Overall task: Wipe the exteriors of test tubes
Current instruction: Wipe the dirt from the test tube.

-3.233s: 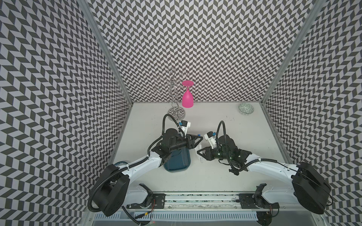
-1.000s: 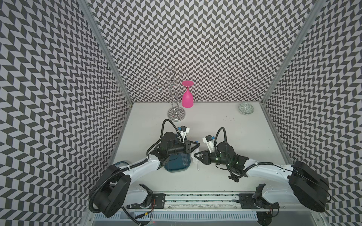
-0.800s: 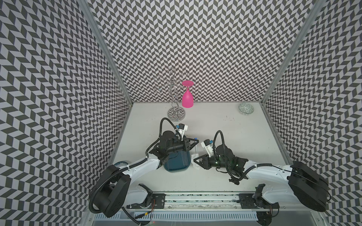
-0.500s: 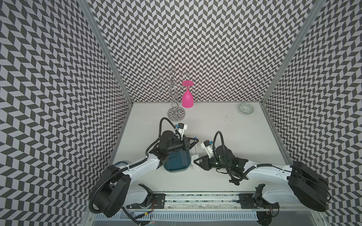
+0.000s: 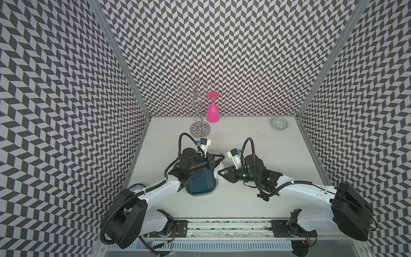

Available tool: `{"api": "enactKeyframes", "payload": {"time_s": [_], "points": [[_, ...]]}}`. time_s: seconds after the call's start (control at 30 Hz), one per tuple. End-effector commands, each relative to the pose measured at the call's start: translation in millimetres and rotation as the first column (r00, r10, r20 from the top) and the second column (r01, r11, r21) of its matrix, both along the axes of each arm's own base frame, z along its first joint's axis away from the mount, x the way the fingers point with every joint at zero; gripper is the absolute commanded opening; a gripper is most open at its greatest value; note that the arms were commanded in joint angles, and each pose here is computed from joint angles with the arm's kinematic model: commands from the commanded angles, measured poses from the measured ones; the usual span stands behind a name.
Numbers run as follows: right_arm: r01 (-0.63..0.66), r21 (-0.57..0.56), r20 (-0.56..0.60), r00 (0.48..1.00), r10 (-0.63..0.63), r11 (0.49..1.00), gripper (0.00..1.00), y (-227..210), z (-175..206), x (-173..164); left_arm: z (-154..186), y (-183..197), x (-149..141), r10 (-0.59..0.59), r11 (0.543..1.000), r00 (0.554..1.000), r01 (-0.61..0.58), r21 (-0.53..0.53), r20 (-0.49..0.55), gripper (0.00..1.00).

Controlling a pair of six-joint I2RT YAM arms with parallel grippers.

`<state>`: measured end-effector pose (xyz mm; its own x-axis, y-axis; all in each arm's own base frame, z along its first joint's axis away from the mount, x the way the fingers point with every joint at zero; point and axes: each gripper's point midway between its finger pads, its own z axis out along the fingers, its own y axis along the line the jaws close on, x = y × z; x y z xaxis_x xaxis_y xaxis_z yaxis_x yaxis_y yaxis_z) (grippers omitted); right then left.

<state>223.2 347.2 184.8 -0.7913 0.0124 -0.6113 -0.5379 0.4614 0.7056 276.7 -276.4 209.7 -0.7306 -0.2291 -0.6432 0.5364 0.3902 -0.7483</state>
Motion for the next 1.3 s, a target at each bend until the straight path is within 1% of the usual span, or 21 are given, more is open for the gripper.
{"api": "enactKeyframes", "payload": {"time_s": [0.0,0.07,0.17,0.53,0.67,0.83,1.07,1.27], "points": [[-0.019,0.026,0.077,0.997,0.017,0.999,0.2,5.6,18.2,16.5,11.6,1.6,1.1,0.009,1.0,0.999,-0.009,-0.02,0.034,0.2],[-0.035,0.021,0.077,0.997,0.033,0.999,0.2,7.2,14.9,19.9,12.0,1.7,1.0,0.01,1.0,0.999,-0.009,-0.022,0.034,0.2],[-0.055,0.025,0.052,0.997,0.054,0.998,0.19,9.0,6.5,14.7,15.1,2.5,1.7,0.015,1.0,0.999,-0.014,-0.025,0.041,0.2],[-0.055,0.028,-0.042,0.998,0.056,0.998,0.19,-3.3,-22.6,-30.2,13.2,2.3,3.3,0.023,0.999,0.999,-0.022,-0.027,0.033,0.2],[-0.044,0.02,-0.063,0.997,0.045,0.999,0.19,-10.5,-31.5,-37.8,12.5,2.4,4.0,0.026,0.999,0.999,-0.025,-0.028,0.031,0.2],[-0.032,0.011,-0.028,0.999,0.032,0.999,0.21,-6.8,-25.7,-28.7,10.9,2.7,3.2,0.024,0.999,0.999,-0.023,-0.028,0.023,0.2],[-0.026,0.05,0.059,0.998,0.024,0.998,0.22,4.8,6.5,1.1,11.2,4.1,1.7,0.028,0.999,0.999,-0.028,-0.03,0.02,0.2],[-0.004,0.05,0.102,0.995,-0.001,0.999,0.22,5.2,19.0,25.9,13.1,4.1,1.6,0.028,0.999,0.999,-0.028,-0.033,0.022,0.2]]}}
